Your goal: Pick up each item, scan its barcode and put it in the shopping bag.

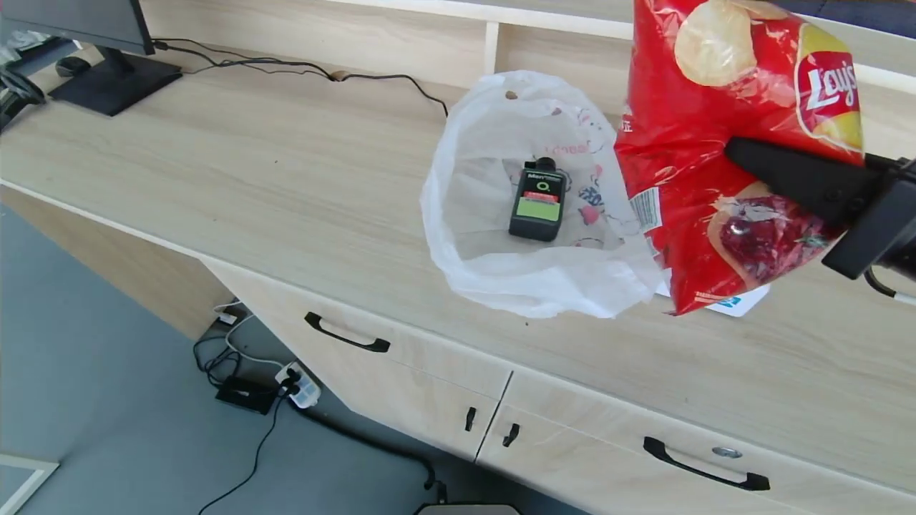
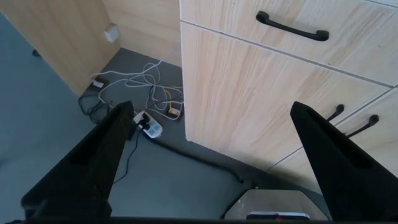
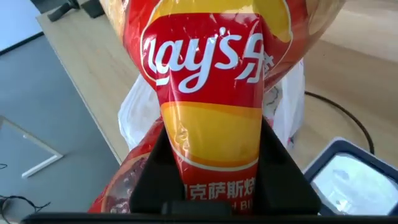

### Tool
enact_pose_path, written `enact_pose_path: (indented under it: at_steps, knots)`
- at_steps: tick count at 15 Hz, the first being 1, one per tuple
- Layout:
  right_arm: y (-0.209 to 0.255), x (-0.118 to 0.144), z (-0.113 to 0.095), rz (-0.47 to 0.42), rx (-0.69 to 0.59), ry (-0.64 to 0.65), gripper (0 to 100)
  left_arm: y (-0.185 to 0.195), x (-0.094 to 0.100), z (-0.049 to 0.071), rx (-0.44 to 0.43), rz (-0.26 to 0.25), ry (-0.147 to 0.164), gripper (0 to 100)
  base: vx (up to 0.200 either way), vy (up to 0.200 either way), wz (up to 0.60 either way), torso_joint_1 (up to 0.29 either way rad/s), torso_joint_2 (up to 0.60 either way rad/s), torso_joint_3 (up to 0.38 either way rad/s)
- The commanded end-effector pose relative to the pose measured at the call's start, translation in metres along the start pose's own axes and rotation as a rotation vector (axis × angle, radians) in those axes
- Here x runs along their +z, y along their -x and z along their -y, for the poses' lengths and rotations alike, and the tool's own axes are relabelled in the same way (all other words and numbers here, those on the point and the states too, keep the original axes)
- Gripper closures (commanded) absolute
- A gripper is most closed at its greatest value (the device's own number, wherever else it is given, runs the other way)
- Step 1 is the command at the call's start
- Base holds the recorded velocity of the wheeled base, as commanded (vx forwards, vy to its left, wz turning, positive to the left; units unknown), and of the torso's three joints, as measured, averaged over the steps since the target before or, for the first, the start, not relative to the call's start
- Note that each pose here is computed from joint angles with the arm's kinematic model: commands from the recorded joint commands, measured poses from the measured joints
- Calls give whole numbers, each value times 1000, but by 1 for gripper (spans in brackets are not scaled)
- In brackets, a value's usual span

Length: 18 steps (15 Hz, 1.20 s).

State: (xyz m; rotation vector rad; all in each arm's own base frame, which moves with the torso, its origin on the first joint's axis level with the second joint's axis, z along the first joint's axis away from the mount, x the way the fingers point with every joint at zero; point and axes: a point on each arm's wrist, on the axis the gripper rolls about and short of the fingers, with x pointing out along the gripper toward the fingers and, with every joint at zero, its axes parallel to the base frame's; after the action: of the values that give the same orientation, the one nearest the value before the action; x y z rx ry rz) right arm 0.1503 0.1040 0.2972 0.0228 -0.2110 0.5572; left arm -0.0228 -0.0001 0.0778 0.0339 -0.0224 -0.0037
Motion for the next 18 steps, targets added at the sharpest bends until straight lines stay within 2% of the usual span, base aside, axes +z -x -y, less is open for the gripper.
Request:
enact_pose_path:
  at_steps: [1,2,4,6,9,10,12,13,15,18]
  knots:
    - [-14,16,0,-3,1,1,100,0,0,0,1,1,0,0,0,0,0,0,0,0]
    - [-18,17,1,-12,-13,2,100,0,0,0,-1,1,0,0,0,0,0,0,0,0]
    - [-12,11,42,-36,-209,44,100,0,0,0,1,1,0,0,0,0,0,0,0,0]
    - [11,11,66,-45,-313,85,100,0,0,0,1,2,2,0,0,0,0,0,0,0]
    - [20,5,81,-94,-396,222,100,0,0,0,1,1,2,0,0,0,0,0,0,0]
    - [23,7,88,-110,-435,311,100,0,0,0,1,1,2,0,0,0,0,0,0,0]
    - [24,8,89,-121,-440,363,100,0,0,0,1,1,2,0,0,0,0,0,0,0]
    - [25,8,88,-145,-427,480,100,0,0,0,1,2,3,0,0,0,0,0,0,0]
    - [27,-1,86,-183,-379,557,100,0,0,0,1,1,2,0,0,0,0,0,0,0]
    - [38,-24,85,-256,-356,578,100,0,0,0,1,2,3,0,0,0,0,0,0,0]
